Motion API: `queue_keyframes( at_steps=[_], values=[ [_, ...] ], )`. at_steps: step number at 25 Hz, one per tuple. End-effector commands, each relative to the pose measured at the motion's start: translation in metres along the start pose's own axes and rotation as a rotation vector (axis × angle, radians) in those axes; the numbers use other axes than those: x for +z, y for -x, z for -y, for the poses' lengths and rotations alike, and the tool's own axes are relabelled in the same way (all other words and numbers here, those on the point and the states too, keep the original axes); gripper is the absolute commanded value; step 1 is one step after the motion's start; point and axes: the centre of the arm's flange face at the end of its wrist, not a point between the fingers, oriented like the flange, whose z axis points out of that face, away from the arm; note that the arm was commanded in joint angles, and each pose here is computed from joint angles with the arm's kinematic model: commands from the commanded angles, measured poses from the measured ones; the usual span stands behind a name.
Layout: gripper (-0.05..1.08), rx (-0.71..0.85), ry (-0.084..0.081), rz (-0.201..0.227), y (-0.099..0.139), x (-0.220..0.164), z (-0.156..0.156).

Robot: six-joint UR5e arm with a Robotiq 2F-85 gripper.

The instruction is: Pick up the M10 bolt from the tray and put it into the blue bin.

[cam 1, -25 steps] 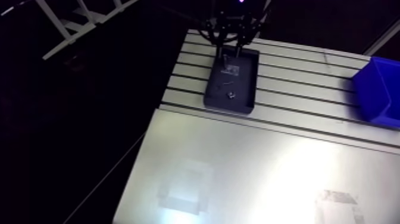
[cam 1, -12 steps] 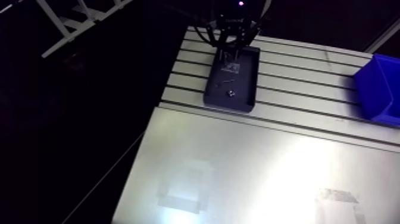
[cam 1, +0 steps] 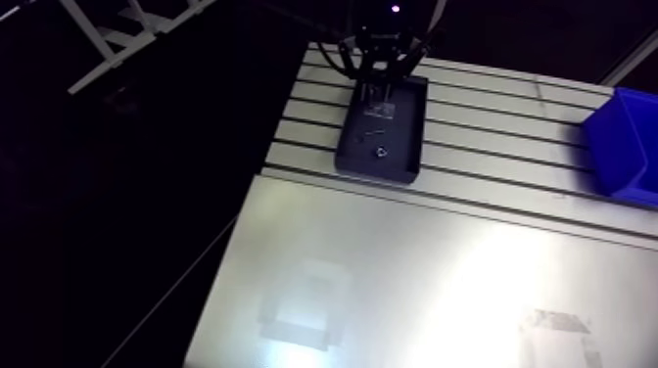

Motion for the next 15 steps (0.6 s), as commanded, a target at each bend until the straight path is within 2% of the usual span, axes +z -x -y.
queue_keyframes(
  at_steps=[1, 4, 7, 15],
  values=[
    [0.57, 0.0, 0.0, 0.001, 0.0002, 0.0008, 0.0],
    [0.57, 0.0, 0.0, 0.003, -0.0003, 0.0026, -0.0001],
    [0.63, -0.001, 0.0, -0.019, -0.0025, 0.0018, 0.0],
    [0.69, -0.001, 0.0, -0.019, -0.0022, 0.0023, 0.0]
  ],
)
